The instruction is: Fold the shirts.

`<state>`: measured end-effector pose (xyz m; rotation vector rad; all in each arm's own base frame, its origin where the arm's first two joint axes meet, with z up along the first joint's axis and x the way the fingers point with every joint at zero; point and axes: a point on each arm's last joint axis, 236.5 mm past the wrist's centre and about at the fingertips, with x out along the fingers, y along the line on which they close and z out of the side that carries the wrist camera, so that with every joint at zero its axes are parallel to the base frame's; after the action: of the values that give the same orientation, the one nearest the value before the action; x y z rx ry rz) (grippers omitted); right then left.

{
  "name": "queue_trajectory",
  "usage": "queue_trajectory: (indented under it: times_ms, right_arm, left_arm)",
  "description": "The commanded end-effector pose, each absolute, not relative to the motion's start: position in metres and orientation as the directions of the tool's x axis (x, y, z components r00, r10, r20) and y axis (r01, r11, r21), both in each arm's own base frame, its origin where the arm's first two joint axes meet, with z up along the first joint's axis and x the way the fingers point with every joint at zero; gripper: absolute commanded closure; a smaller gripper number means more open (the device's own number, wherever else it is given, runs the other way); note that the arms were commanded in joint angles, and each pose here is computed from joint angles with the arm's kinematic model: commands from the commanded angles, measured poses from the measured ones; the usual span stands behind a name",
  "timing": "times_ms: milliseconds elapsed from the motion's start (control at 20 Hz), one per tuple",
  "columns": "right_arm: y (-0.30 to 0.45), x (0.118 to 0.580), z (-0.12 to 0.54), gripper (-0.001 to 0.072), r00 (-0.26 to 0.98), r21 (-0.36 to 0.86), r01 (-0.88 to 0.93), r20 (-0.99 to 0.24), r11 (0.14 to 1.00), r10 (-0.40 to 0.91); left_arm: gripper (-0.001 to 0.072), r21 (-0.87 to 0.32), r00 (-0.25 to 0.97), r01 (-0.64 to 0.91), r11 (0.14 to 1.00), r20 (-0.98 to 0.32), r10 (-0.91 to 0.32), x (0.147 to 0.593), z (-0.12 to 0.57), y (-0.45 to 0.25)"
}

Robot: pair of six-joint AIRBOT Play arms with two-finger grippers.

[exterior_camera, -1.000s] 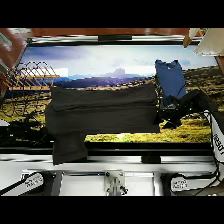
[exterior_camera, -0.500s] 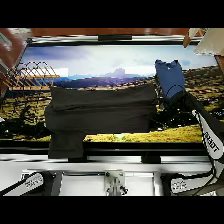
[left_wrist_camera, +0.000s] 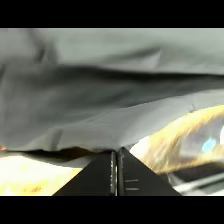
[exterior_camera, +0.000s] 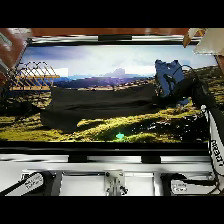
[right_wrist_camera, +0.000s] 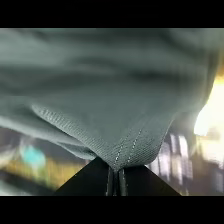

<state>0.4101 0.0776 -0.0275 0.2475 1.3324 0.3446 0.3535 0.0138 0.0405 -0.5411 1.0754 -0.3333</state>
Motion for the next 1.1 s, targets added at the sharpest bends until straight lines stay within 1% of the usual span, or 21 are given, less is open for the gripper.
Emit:
queue_trajectory:
  times_ms: [0,50,100,200,250,400,500,600,850,950,1050]
  right_arm:
    - [0.081,0.471,0.013,0.0636,0.444,0.309,-0.151,-0.828,0.939,0.343]
    - [0.078,0.485,0.021,0.0636,0.497,0.301,-0.139,-0.803,0.943,0.330]
    - [0.076,0.494,0.024,0.0636,0.520,0.298,-0.133,-0.791,0.945,0.323]
    - [0.073,0.508,0.022,0.0636,0.527,0.294,-0.129,-0.789,0.947,0.317]
    - [0.075,0.515,0.019,0.0636,0.529,0.296,-0.130,-0.786,0.946,0.319]
    - [0.081,0.540,0.009,0.0637,0.531,0.300,-0.135,-0.783,0.944,0.325]
    - [0.082,0.550,-0.003,0.0636,0.522,0.309,-0.113,-0.790,0.944,0.321]
    - [0.080,0.556,-0.014,0.0636,0.522,0.310,-0.091,-0.794,0.946,0.311]
    - [0.074,0.569,-0.011,0.0635,0.571,0.298,-0.077,-0.769,0.951,0.287]
    - [0.071,0.566,-0.020,0.0635,0.555,0.293,-0.059,-0.785,0.954,0.275]
    - [0.074,0.559,-0.036,0.0630,0.508,0.310,-0.035,-0.813,0.950,0.284]
  left_arm:
    - [0.0666,-0.574,0.547,0.042,0.818,-0.671,-0.500,0.391,0.070,0.011]
    - [0.0666,-0.583,0.576,0.039,0.811,-0.650,-0.496,0.401,0.075,0.013]
    - [0.0666,-0.586,0.610,0.027,0.810,-0.632,-0.477,0.412,0.078,0.018]
    - [0.0666,-0.578,0.665,-0.013,0.816,-0.614,-0.425,0.430,0.078,0.033]
    - [0.0666,-0.596,0.677,-0.034,0.802,-0.604,-0.420,0.437,0.075,0.037]
    - [0.0666,-0.662,0.658,-0.072,0.746,-0.594,-0.464,0.450,0.051,0.032]
    - [0.0666,-0.677,0.655,-0.103,0.728,-0.597,-0.463,0.459,0.034,0.032]
    - [0.0666,-0.705,0.686,-0.122,0.699,-0.569,-0.454,0.474,0.028,0.033]
    - [0.0667,-0.762,0.796,-0.032,0.647,-0.410,-0.444,0.505,0.055,0.037]
    - [0.0666,-0.764,0.796,-0.038,0.644,-0.412,-0.443,0.507,0.050,0.037]
    - [0.0666,-0.758,0.775,-0.046,0.650,-0.438,-0.456,0.506,0.037,0.032]
